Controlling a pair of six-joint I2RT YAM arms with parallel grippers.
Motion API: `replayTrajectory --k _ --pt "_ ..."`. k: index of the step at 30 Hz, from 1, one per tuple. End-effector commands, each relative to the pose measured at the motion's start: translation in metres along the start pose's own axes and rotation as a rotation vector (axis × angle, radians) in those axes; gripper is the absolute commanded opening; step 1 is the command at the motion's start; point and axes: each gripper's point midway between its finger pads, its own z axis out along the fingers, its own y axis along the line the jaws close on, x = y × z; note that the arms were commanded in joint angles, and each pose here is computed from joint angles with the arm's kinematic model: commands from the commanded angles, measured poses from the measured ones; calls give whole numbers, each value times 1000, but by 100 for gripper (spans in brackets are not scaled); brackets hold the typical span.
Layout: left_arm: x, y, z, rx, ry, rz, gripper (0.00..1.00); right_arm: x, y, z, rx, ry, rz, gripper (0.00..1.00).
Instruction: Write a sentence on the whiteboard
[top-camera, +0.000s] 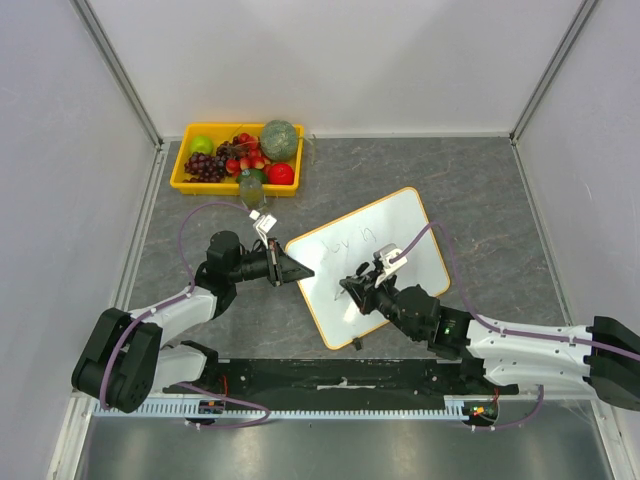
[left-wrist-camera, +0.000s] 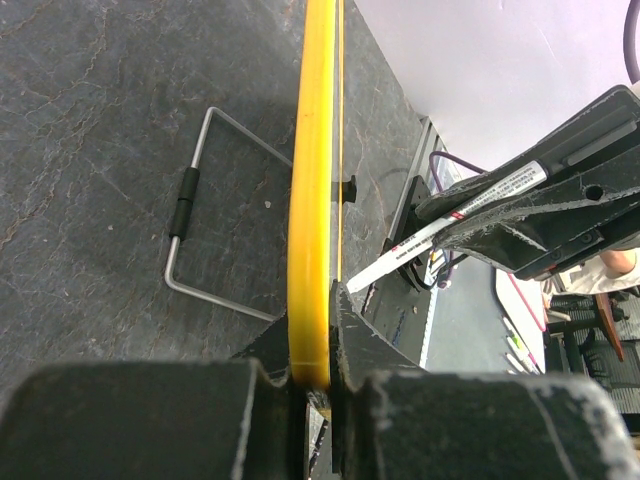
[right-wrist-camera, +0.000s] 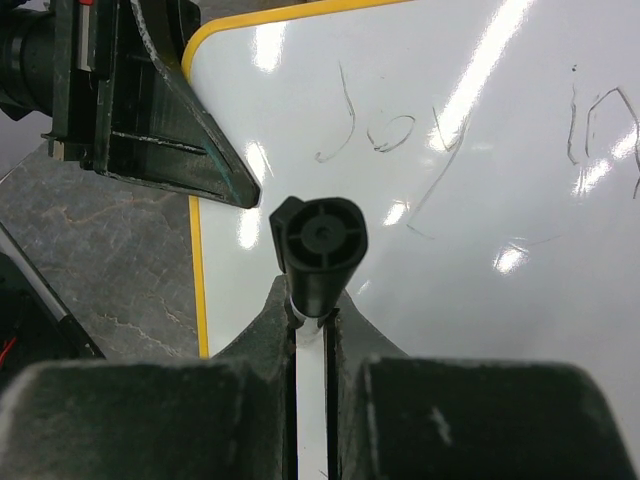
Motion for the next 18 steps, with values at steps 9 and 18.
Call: replayTrajectory --k 9,18 --pt "42 5 -4 50 121 130 2 -2 -25 9 153 5 -92 0" --pt "41 5 -4 51 121 132 2 -20 -25 15 190 -40 -107 0"
